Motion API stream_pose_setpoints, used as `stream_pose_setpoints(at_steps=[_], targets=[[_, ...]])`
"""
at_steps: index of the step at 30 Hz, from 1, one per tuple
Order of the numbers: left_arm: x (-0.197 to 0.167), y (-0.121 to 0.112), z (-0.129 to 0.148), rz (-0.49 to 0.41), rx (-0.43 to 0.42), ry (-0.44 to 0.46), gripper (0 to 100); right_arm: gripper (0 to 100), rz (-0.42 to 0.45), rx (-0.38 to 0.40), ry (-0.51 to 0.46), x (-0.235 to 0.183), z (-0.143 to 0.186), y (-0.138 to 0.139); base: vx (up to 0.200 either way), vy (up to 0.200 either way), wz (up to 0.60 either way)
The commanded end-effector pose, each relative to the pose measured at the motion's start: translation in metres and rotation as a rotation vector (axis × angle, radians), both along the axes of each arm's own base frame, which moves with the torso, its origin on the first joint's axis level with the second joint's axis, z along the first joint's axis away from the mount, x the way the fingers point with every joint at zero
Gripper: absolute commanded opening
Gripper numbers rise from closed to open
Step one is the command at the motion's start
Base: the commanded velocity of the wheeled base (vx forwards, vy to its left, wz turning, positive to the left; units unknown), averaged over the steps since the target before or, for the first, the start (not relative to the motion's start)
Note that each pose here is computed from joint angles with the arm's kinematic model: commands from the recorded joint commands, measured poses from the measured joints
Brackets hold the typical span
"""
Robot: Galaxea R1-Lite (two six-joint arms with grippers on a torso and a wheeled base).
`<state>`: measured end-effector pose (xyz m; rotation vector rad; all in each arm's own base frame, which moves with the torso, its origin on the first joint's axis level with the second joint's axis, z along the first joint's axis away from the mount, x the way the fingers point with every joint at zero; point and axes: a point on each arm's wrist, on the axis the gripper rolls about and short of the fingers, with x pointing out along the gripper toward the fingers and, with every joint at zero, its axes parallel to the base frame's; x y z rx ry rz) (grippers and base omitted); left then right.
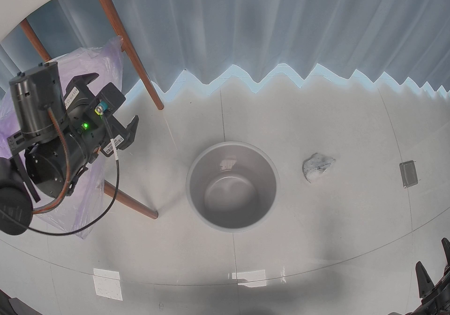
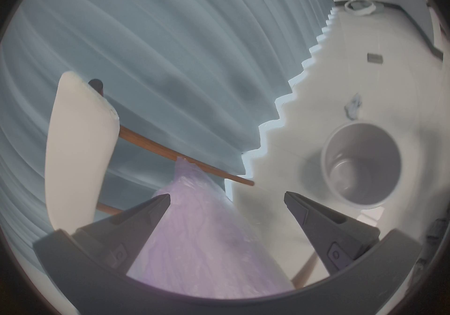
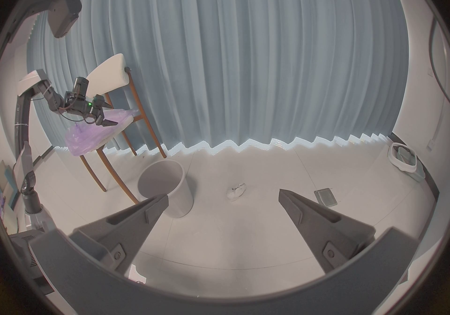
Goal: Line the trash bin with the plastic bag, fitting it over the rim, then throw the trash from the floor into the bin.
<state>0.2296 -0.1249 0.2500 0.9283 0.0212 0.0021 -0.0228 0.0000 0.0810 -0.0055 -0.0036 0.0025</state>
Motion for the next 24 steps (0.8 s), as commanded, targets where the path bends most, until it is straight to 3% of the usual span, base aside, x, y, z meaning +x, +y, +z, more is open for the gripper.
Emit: stream_pose_setpoints(at_steps=[1, 7, 12, 24], targets=[[0.034, 0.007, -0.022, 0.093, 0.067, 0.044, 100, 100, 0.001, -0.001, 0.001, 0.0, -0.005, 0.0, 0.0, 0.0, 0.0], [0.04, 0.022, -0.024, 0.149, 0.061, 0.053, 100, 100, 0.001, -0.001, 0.001, 0.0, -0.005, 0.0, 0.0, 0.0, 0.0], [0.041, 0.018, -0.031, 0.141, 0.009, 0.073, 100, 100, 0.001, -0.001, 0.001, 0.0, -0.005, 0.0, 0.0, 0.0, 0.0], [0.04, 0.022, -0.039, 0.155, 0.01, 0.099, 100, 100, 0.001, -0.001, 0.001, 0.0, -0.005, 0.0, 0.0, 0.0, 0.0]])
